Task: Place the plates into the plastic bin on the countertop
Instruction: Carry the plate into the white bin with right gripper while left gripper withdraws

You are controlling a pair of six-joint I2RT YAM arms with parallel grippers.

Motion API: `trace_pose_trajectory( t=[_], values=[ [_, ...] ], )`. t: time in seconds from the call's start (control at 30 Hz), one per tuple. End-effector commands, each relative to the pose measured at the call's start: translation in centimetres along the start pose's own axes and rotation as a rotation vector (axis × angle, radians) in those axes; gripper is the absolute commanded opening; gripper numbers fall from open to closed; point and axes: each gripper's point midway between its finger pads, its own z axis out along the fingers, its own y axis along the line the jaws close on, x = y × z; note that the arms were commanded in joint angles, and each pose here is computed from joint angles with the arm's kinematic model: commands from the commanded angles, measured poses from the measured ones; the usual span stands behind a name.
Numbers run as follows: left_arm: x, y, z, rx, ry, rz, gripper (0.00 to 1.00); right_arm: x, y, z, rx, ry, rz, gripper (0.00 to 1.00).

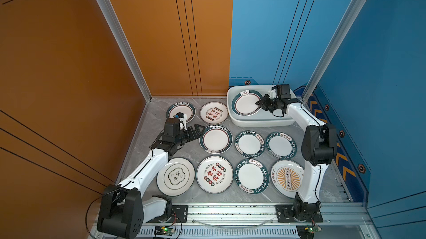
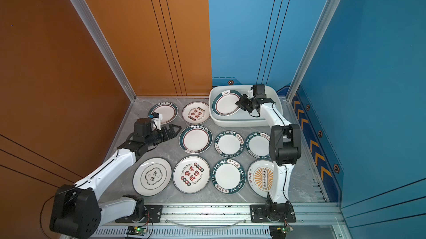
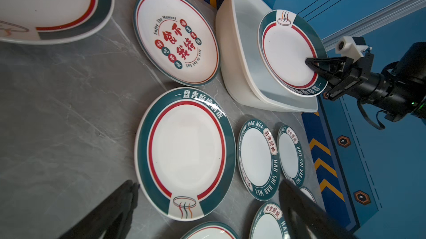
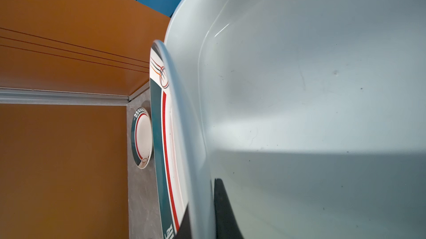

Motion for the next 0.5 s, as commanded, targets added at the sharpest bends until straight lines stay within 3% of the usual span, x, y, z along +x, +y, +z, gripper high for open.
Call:
trace_pose_trajectory(
  t=[0.0,0.47],
  values=[
    [0.6,1.2,-0.5,0.002,0.01,-0.003,0.98,-1.2,-0.7,0.3,0.049,-0.021,0.003,0.0],
    [1.2,3.2,0.4,-0.013,-0.002,-0.039,0.98,-3.9,-4.2,5.4,0.097,-0.017,0.108,0.0]
  ],
)
